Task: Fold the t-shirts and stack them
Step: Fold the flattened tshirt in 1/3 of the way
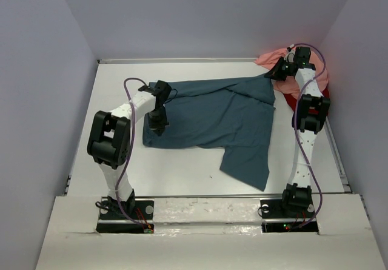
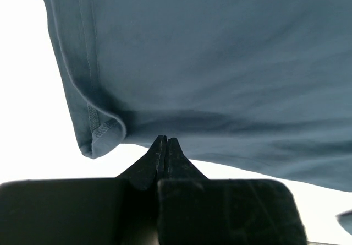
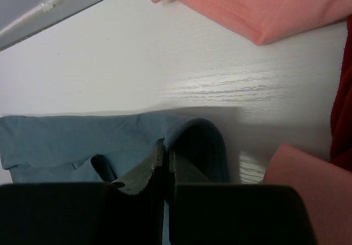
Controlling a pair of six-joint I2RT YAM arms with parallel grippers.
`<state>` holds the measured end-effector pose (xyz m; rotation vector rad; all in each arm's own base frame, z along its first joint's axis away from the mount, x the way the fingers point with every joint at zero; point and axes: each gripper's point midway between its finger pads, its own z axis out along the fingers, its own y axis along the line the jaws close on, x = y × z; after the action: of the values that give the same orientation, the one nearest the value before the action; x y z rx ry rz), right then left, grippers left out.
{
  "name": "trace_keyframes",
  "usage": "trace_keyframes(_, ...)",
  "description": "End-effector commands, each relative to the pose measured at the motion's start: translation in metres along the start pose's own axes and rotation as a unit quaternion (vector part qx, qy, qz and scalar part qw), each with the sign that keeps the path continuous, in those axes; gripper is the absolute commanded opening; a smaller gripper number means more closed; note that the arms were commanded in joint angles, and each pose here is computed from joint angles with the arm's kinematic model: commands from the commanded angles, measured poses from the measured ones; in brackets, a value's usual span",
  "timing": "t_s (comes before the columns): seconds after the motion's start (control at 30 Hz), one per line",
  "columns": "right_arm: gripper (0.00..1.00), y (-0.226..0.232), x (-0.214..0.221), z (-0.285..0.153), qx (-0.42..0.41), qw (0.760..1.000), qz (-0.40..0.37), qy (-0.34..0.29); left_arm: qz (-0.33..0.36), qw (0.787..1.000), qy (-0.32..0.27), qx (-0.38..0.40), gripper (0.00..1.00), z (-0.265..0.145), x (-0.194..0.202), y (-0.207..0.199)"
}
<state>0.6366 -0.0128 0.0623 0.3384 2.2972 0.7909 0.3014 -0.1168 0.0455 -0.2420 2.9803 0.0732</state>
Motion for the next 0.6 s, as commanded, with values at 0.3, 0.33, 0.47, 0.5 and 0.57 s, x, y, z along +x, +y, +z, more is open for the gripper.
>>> trace_keyframes(0.3,0.0,0.028,-0.044,-0.035,-0.019,0.998,-0.035,-0.056,0.008,1.0,0.016,-0.001,0.0,0.001,0.007,-0.01)
trace_keyframes(0.33,0.0,0.028,-0.044,-0.035,-0.019,0.998,-0.035,-0.056,0.009,1.0,0.018,-0.002,0.0,0.003,0.009,-0.01)
trace_keyframes(0.47,0.0,0.028,-0.045,-0.035,-0.02,0.998,-0.036,-0.057,0.011,1.0,0.019,-0.015,0.0,0.009,0.013,-0.003)
trace_keyframes(0.5,0.0,0.028,-0.045,-0.035,-0.02,0.998,-0.036,-0.057,0.012,1.0,0.021,-0.02,0.0,0.011,0.014,-0.001)
trace_keyframes(0.57,0.0,0.028,-0.044,-0.035,-0.021,0.998,-0.035,-0.056,0.014,0.999,0.022,-0.029,0.0,0.014,0.014,0.003)
